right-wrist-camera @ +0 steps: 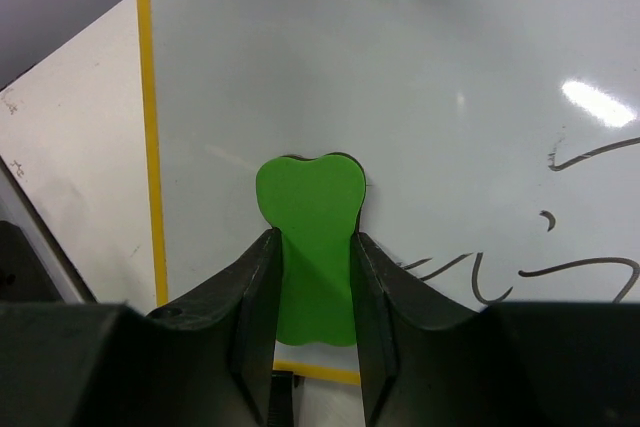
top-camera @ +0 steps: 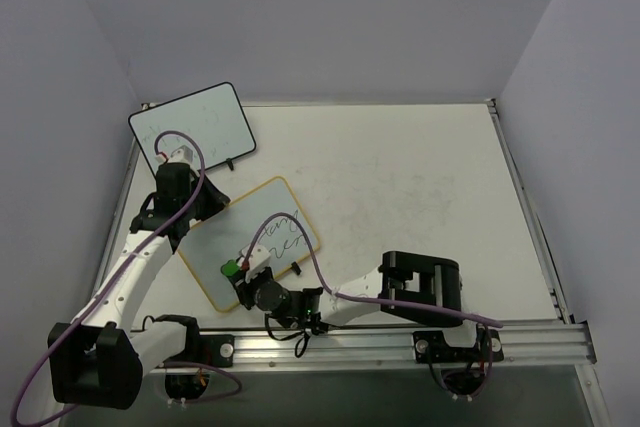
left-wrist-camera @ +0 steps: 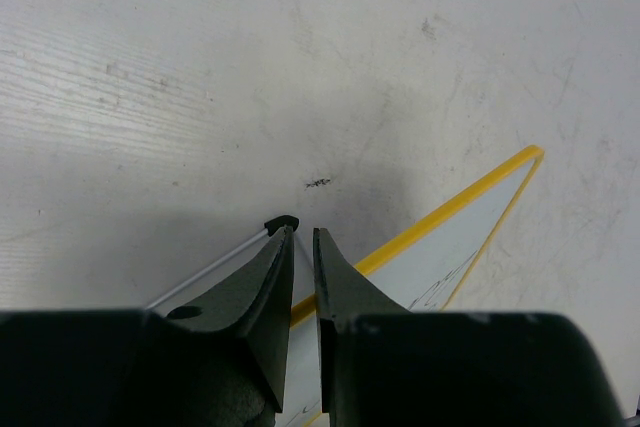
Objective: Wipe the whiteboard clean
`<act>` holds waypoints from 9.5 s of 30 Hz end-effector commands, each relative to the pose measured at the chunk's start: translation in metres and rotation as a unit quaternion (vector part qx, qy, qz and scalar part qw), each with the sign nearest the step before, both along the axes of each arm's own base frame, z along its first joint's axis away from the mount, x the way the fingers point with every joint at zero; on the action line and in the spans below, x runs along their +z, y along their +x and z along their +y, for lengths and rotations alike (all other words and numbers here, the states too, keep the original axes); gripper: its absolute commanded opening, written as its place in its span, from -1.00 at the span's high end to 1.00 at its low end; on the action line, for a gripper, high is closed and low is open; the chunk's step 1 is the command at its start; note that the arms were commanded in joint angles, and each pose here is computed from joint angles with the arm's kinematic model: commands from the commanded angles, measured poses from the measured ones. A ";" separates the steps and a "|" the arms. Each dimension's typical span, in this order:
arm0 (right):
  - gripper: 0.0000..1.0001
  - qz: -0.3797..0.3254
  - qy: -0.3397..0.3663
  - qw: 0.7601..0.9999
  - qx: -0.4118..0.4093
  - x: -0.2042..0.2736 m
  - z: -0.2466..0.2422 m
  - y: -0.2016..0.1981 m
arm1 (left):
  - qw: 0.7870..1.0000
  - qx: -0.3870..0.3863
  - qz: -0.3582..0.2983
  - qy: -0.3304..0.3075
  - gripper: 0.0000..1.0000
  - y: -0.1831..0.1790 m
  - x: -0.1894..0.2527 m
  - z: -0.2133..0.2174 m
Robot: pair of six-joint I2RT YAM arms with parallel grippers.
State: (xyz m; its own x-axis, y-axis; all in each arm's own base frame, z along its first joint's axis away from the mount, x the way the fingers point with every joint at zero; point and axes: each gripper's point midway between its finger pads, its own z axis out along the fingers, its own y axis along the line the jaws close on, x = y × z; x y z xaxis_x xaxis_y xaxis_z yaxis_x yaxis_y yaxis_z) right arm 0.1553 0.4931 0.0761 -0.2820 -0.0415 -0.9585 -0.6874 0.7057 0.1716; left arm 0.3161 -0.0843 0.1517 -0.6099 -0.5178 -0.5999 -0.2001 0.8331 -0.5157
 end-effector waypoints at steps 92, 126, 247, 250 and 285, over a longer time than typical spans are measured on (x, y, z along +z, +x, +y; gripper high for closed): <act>1.00 -0.007 -0.149 0.975 -0.165 -0.054 -0.103 0.081 | 1.000 -0.022 0.012 -0.002 0.57 -0.006 -0.003 -0.010; 1.00 0.028 -0.139 0.956 -0.256 -0.042 -0.159 0.131 | 1.000 -0.024 0.014 -0.003 0.57 -0.006 -0.004 -0.010; 1.00 0.152 -0.002 0.984 -0.089 0.046 -0.096 0.149 | 0.995 -0.086 -0.020 -0.042 0.03 -0.007 0.016 -0.037; 1.00 0.151 0.001 0.985 -0.088 0.047 -0.092 0.151 | 0.995 -0.088 -0.021 -0.044 0.08 -0.007 0.016 -0.039; 1.00 0.159 0.036 0.982 -0.091 0.044 -0.078 0.158 | 0.994 -0.084 -0.063 -0.005 0.70 -0.014 0.010 -0.042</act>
